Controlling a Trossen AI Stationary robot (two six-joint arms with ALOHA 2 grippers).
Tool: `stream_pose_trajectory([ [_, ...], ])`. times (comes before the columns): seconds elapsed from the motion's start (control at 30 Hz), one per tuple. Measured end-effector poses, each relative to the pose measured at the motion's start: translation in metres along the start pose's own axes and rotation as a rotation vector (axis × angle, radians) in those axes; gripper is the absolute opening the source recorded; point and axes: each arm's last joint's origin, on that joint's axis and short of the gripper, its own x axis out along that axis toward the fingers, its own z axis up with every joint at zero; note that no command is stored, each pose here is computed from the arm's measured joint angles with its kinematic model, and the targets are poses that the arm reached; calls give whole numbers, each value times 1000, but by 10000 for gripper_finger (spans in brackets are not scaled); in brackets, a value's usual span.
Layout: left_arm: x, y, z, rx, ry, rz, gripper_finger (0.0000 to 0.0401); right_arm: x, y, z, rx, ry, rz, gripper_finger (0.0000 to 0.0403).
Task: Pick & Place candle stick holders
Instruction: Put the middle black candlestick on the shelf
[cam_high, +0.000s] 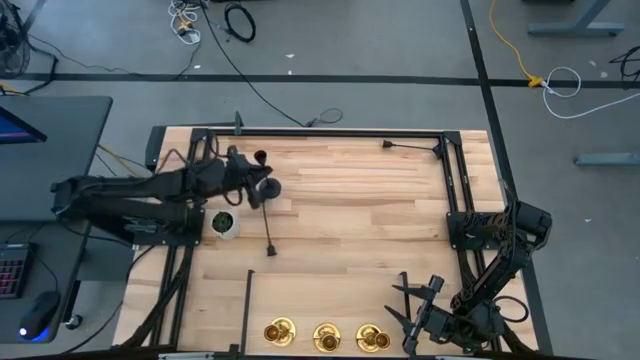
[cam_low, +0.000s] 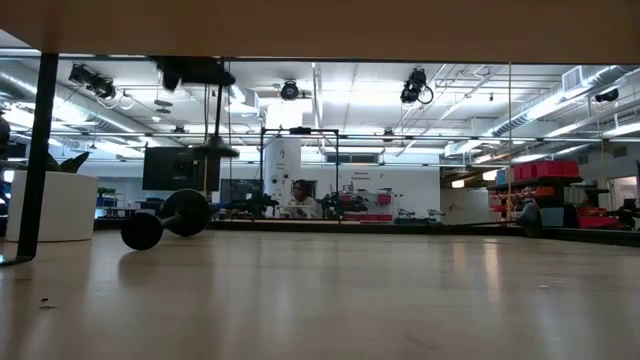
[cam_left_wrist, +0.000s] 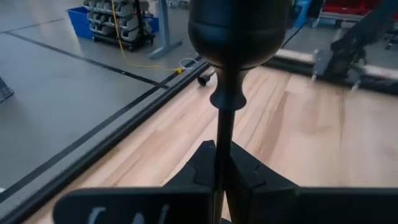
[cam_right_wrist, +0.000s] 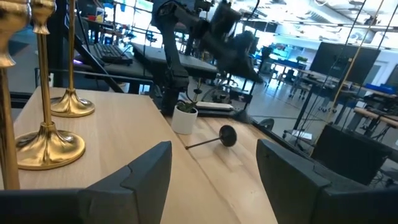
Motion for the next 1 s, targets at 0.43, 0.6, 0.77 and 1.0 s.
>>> stream_pose_trajectory([
  [0.43, -37, -50, 38, 20, -54, -488, 11, 0, 0, 0, 28, 5, -6, 236],
  [0.6, -52, -69, 37, 34, -82, -596, 11, 0, 0, 0, 28, 5, -6, 236],
  [0.77, -66, -82, 39, 22, -127, -678, 11, 0, 0, 0, 27, 5, -6, 236],
  [1.0, -76, -103, 39, -6, -173, -774, 11, 0, 0, 0, 22, 5, -7, 236],
])
